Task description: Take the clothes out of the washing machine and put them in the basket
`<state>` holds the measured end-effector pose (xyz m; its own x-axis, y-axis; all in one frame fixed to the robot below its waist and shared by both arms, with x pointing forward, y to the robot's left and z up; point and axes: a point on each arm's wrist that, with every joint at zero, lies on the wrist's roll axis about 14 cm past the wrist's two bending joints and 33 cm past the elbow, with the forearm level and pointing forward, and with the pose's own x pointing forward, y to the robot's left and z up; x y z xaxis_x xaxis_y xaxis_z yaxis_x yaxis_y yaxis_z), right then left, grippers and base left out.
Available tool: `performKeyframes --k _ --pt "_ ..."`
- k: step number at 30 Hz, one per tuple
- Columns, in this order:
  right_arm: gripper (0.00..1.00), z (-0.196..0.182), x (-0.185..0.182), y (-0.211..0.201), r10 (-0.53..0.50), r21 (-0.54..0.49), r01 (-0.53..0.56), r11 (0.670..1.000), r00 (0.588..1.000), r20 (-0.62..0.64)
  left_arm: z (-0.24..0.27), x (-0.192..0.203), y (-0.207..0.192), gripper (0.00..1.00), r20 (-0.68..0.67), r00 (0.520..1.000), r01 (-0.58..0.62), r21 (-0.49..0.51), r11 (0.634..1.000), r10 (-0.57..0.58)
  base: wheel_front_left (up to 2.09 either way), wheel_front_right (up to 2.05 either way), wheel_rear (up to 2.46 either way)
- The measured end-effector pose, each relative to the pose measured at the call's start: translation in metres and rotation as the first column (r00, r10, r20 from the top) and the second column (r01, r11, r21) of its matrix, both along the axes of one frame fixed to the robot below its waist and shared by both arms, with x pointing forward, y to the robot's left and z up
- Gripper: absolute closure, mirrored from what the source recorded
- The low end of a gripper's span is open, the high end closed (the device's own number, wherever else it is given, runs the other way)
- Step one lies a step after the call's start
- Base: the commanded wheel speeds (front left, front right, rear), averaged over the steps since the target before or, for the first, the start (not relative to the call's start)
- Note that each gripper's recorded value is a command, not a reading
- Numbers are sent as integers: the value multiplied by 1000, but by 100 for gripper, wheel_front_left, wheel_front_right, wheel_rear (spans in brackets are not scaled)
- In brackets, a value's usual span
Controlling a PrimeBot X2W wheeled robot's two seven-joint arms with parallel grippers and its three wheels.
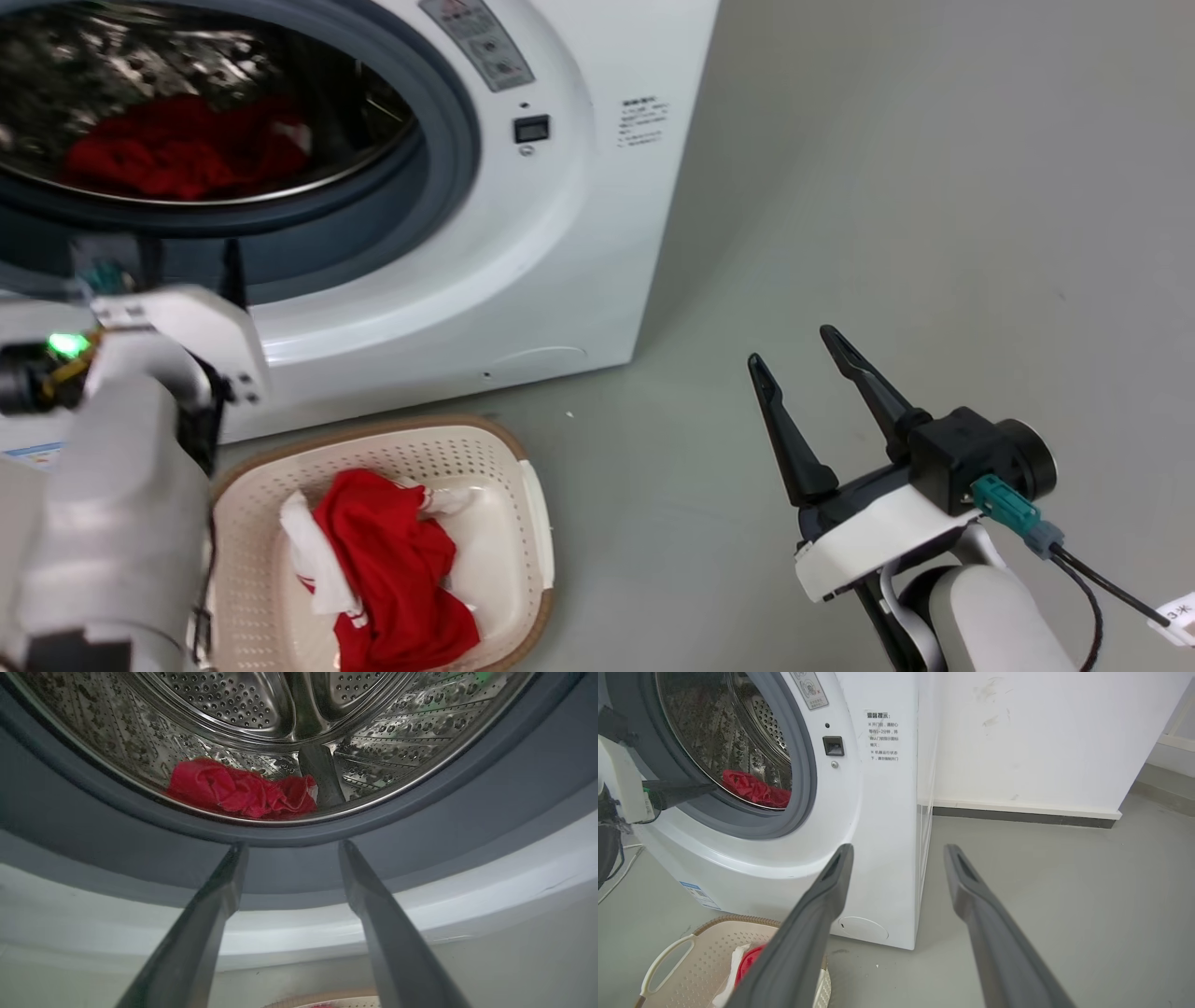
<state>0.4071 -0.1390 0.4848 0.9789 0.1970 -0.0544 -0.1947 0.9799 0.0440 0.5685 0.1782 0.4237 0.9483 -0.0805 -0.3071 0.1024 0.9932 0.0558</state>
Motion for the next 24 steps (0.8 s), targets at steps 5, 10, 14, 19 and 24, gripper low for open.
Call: performKeyframes --k 5,10,14,19,24 --pt "0 -11 2 -6 -19 21 19 1000 1000 -23 1 35 0 0 -41 999 19 55 998 -17 0 0 0" --pt "0 -26 6 -13 -38 28 39 999 998 -56 -9 66 0 0 -106 994 49 123 991 -36 0 0 0" --pt "0 -39 12 -14 -40 36 43 998 996 -80 -17 93 0 0 -154 987 74 167 983 -48 0 0 0" --pt "0 -59 20 -18 -43 34 47 998 992 -119 -38 120 5 0 -244 969 87 205 975 -35 0 0 0" --pt "0 -81 23 -21 -48 28 54 998 985 -165 -55 145 6 0 -320 947 105 243 964 -22 0 0 0"
